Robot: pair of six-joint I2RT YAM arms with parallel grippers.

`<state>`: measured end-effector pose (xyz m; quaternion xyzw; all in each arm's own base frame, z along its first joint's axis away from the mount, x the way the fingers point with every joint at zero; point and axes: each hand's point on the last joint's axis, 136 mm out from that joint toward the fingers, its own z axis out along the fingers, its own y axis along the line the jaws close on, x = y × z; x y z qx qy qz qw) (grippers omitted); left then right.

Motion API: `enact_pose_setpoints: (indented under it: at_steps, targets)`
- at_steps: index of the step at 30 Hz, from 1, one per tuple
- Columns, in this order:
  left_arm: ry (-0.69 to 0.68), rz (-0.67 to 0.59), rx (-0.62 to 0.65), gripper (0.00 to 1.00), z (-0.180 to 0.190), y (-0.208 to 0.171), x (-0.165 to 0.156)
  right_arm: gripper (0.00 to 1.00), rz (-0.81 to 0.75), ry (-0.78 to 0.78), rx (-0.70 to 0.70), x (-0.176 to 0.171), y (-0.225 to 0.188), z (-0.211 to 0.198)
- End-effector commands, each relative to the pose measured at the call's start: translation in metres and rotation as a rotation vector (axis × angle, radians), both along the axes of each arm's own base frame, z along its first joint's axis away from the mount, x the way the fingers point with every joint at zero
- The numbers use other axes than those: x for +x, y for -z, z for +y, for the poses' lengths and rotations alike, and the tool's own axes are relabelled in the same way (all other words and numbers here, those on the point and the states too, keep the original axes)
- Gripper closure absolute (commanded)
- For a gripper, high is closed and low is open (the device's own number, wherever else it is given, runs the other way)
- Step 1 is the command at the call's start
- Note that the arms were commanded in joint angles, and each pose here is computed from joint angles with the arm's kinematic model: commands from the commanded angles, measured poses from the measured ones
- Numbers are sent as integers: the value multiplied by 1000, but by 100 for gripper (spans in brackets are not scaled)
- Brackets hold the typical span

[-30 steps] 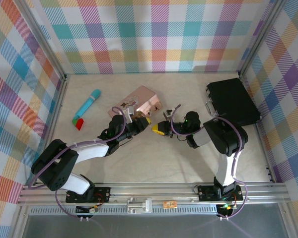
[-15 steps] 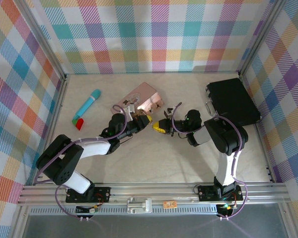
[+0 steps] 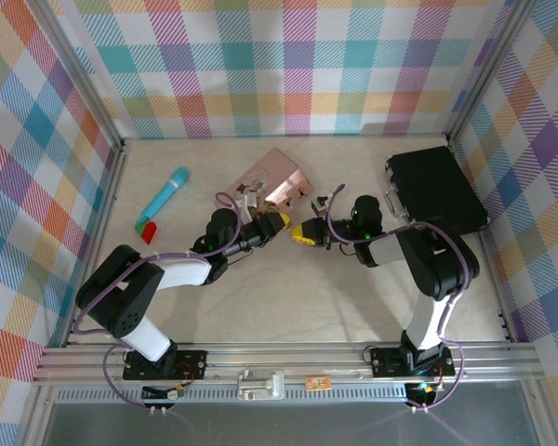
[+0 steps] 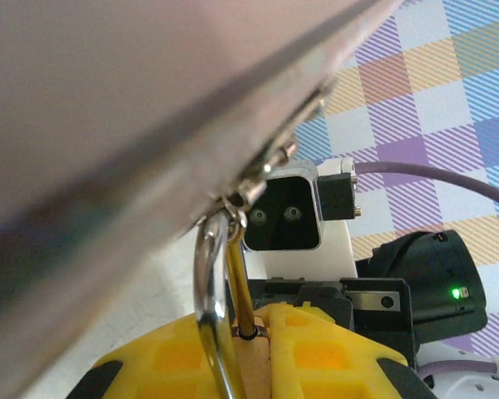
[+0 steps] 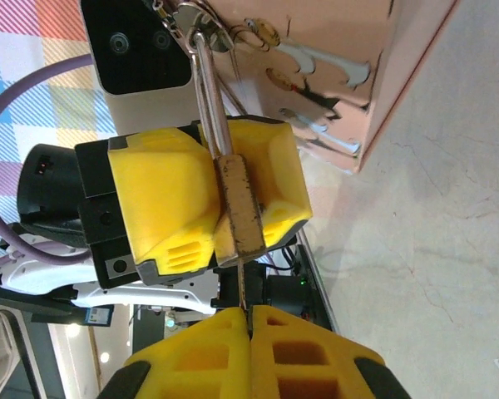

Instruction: Unlock the padlock with the key

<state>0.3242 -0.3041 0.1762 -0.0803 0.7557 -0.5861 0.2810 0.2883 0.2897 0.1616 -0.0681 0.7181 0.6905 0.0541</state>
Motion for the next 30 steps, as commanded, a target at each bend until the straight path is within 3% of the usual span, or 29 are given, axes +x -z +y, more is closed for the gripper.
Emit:
enact_pose_setpoints:
  at_steps: [1,8,16,24,27,30]
  targets:
    - [344,-103,-39,100,-35,-45,-68,100,-116,270,-98,57,-11,-19]
    - [307,-103,-58,100,-34,-45,-62,100,-37,362,-124,66,1,-23]
    - [151,-98,-48,100,-25,-36,-38,100,33,408,-175,40,19,-14]
    - [-269,-38,317,100,44,16,3,100,34,453,-298,26,42,-33]
    - [-388,-67,384,100,62,17,18,100,32,451,-331,21,48,-36]
    - [-426,-68,419,100,61,26,32,100,20,455,-350,19,49,-39]
